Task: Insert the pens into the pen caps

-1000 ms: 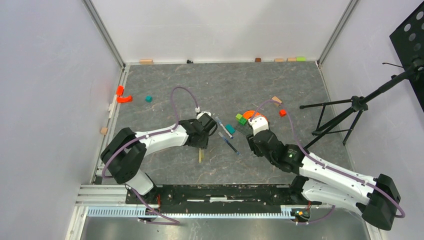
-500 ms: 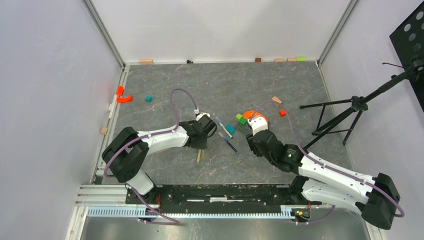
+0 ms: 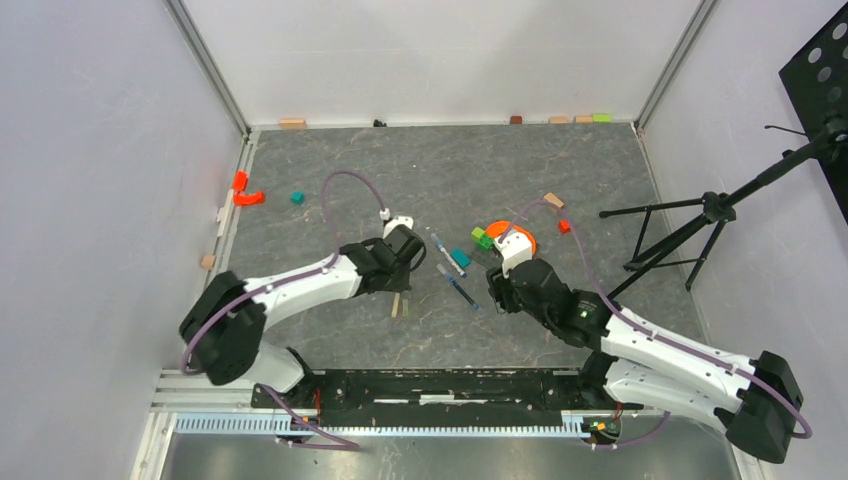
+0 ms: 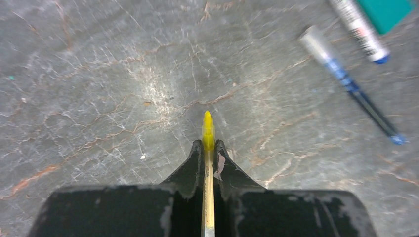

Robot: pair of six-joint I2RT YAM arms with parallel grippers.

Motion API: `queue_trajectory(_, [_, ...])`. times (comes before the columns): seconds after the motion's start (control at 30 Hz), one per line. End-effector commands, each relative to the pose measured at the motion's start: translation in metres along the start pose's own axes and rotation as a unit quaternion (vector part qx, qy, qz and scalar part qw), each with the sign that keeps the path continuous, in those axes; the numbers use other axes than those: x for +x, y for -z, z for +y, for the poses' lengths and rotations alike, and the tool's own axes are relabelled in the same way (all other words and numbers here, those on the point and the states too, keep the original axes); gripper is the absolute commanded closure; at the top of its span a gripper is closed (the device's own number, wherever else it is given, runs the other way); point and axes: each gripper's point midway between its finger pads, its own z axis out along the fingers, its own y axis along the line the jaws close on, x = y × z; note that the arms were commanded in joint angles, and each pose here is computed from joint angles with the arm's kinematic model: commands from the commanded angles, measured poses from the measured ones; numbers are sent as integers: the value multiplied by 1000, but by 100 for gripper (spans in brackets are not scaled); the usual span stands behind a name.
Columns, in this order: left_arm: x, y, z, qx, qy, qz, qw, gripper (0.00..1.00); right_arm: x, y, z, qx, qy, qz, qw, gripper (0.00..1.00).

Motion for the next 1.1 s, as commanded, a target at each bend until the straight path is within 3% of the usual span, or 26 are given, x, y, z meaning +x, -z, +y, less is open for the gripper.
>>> queue_trajectory(0.0, [-43, 36, -6, 34, 25, -81, 996, 98, -37, 8, 14, -43, -30, -79, 995, 44])
queue_trajectory(0.23, [-71, 81, -14, 100, 42, -155, 982, 98, -56, 18, 27, -89, -61, -132, 985, 41])
queue_trajectory(0.3, [-75, 90, -15, 119, 48, -176, 976, 98, -59, 21, 32, -105, -70, -143, 982, 36])
queue_trajectory(0.73, [-83, 122, -17, 184, 52, -250, 949, 98, -67, 22, 49, -147, -74, -153, 974, 29])
queue_trajectory(0.9, [-86, 136, -19, 217, 55, -278, 934, 98, -80, 31, 67, -201, -77, -182, 960, 31])
queue_trajectory(1.07, [-85, 147, -28, 261, 66, -293, 918, 98, -92, 47, 93, -284, -94, -219, 929, 33])
